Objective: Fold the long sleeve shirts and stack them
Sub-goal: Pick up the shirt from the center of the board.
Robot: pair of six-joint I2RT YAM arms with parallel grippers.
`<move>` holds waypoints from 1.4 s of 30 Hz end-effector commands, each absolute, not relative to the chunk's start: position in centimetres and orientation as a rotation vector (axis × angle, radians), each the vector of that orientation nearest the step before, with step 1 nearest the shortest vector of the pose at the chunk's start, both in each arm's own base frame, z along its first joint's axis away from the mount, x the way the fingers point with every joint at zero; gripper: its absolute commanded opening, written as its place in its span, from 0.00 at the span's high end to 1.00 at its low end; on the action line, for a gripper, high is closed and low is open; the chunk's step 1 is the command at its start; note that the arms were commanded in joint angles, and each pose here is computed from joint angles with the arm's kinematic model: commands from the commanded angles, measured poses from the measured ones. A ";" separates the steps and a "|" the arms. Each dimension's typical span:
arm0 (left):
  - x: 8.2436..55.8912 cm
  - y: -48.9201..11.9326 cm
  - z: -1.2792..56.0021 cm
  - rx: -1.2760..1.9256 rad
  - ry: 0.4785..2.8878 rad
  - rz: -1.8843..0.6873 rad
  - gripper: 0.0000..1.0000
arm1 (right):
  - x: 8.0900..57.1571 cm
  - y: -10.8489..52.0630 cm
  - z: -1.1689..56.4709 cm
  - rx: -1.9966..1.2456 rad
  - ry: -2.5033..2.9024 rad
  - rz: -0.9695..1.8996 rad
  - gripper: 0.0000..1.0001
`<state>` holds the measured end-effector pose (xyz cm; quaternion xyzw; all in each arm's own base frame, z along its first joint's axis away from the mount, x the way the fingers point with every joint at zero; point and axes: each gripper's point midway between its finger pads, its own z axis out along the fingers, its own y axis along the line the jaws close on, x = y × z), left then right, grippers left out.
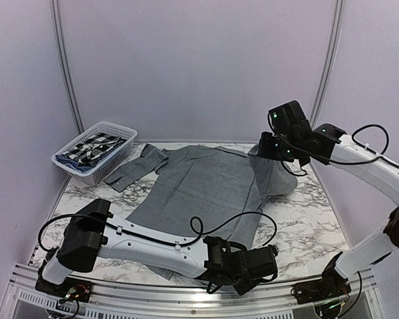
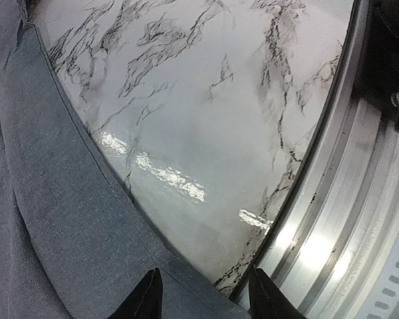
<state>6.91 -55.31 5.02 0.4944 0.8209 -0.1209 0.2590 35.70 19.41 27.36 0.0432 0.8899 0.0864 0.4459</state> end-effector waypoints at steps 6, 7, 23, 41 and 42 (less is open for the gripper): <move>8.4 -53.6 4.6 1.297 2.213 -0.139 0.53 | 34.6 18.8 28.4 0.130 2.175 0.250 1.00; 8.4 -53.6 4.5 1.302 2.213 -0.139 0.52 | 34.6 18.8 28.3 0.130 2.177 0.249 1.00; 9.5 -53.7 1.6 1.300 2.239 -0.087 0.72 | 34.5 18.8 27.5 0.123 2.195 0.240 1.00; 12.9 -52.9 9.0 1.093 2.250 -0.373 1.00 | 36.4 20.1 31.1 0.055 2.122 0.231 1.00; 13.1 -52.7 9.6 1.077 2.248 -0.405 1.00 | 36.7 20.4 31.6 0.040 2.108 0.229 1.00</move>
